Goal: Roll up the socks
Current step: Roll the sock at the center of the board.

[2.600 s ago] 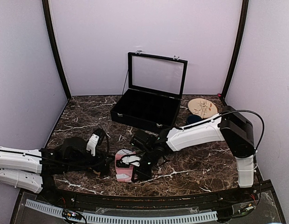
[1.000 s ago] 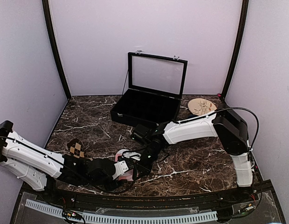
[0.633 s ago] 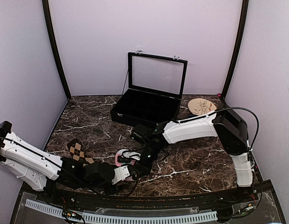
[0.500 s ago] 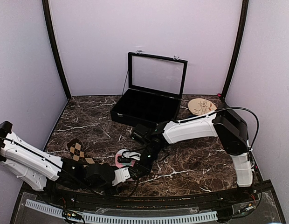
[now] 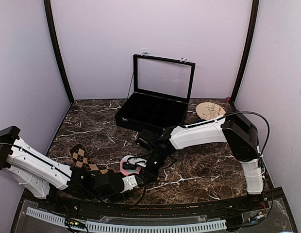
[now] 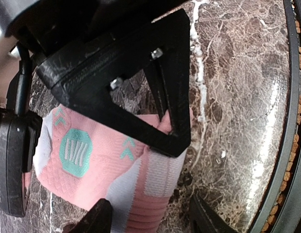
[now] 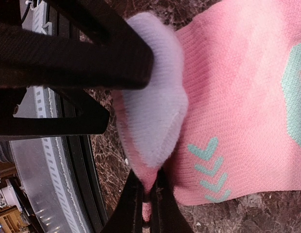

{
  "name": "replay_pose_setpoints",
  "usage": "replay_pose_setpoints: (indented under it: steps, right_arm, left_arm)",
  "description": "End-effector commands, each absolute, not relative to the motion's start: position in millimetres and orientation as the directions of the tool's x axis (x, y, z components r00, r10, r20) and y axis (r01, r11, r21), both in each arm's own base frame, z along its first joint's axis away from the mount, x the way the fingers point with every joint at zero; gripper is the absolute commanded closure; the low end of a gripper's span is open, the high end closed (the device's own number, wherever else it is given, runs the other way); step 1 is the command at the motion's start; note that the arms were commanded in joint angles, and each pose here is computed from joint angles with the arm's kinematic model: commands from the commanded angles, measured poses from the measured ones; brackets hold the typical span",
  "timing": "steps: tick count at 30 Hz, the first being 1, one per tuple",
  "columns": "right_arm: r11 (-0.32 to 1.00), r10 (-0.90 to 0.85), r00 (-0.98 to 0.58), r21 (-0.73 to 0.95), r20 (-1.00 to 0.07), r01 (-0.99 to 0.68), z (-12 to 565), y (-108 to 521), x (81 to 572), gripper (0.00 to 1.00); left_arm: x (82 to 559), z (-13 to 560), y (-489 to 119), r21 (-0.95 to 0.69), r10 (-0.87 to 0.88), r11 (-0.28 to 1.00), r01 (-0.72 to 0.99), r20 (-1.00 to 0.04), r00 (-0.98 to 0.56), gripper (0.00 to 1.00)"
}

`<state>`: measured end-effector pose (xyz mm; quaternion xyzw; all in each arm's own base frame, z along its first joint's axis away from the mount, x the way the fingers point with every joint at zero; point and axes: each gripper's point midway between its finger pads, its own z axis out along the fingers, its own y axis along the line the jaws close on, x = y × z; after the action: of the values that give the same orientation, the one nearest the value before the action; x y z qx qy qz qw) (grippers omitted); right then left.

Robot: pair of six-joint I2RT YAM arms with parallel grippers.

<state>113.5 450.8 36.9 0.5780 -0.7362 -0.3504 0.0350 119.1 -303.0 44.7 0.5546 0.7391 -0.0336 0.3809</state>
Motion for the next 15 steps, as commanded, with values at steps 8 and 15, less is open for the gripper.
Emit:
replay_pose_setpoints:
  steps: [8,15]
  right_arm:
    - [0.064,-0.882,-0.315,0.572,-0.351,-0.818,38,454,107,1.00]
    - [0.059,-0.883,-0.311,0.574,-0.352,-0.817,38,454,105,1.00]
  left_arm:
    - [114,39,-314,0.349,0.795,0.357,0.867,-0.600,-0.086,0.51]
    - [114,31,-311,0.334,0.804,0.365,0.869,-0.584,-0.113,0.59]
